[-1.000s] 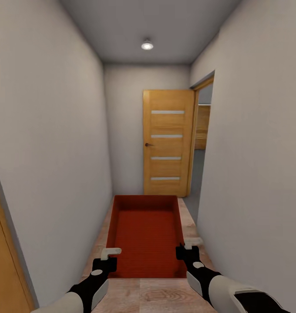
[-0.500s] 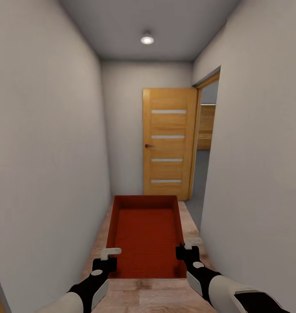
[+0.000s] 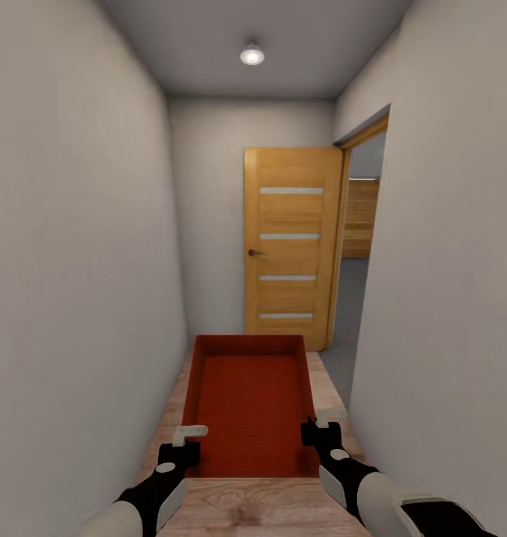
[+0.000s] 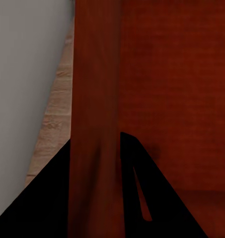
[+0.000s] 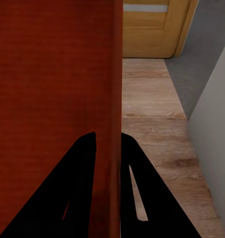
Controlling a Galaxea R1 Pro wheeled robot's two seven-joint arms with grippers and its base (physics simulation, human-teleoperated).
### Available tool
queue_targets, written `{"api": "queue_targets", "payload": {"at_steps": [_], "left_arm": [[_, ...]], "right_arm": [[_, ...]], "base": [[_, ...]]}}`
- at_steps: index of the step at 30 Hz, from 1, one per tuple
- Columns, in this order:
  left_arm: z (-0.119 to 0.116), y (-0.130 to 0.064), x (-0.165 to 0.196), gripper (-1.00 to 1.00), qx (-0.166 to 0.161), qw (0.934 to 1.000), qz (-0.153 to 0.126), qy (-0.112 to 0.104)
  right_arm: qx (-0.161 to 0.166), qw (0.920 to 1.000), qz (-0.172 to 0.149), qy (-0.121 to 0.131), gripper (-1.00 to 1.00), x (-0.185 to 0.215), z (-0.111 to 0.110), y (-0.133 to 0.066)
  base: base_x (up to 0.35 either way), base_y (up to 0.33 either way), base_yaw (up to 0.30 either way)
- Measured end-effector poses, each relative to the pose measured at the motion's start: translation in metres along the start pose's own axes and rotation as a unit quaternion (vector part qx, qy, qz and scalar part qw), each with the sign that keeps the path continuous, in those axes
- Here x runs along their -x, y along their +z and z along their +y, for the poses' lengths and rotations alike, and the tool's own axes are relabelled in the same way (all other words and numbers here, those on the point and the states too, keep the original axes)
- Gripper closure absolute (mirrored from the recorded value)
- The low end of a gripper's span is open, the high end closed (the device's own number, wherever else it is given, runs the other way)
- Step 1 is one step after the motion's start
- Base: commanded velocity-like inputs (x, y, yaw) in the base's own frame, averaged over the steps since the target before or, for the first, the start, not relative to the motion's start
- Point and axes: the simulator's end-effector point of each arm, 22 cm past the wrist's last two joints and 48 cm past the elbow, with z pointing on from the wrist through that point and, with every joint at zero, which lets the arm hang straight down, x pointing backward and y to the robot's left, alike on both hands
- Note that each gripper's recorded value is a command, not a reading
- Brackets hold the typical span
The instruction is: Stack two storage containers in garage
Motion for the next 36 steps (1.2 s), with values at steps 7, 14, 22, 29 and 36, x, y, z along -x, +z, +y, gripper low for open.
{"api": "queue_targets", "payload": {"at_steps": [7, 14, 22, 29, 36], "left_arm": [[0.0000, 0.0000, 0.0000, 1.00, 0.000, 1.0000, 0.000, 0.000], [-0.0001, 0.0000, -0.0001, 1.00, 0.000, 1.0000, 0.000, 0.000], [0.0001, 0.0000, 0.0000, 1.00, 0.000, 1.0000, 0.000, 0.000], [0.0001, 0.0000, 0.0000, 1.00, 0.000, 1.0000, 0.000, 0.000], [0.0000, 0.0000, 0.0000, 1.00, 0.000, 1.0000, 0.000, 0.000]], "right_arm": [[0.000, 1.0000, 0.000, 0.000, 1.00, 0.0000, 0.0000, 0.0000], [0.000, 1.0000, 0.000, 0.000, 1.00, 0.0000, -0.0001, 0.0000], [0.000, 1.0000, 0.000, 0.000, 1.00, 0.0000, 0.0001, 0.0000], [0.000, 1.0000, 0.000, 0.000, 1.00, 0.0000, 0.0001, 0.0000], [0.000, 1.0000, 0.000, 0.000, 1.00, 0.0000, 0.0001, 0.0000]], "base": [[0.321, 0.000, 0.000], [0.321, 0.000, 0.000], [0.321, 0.000, 0.000], [0.321, 0.000, 0.000], [0.321, 0.000, 0.000]]}}
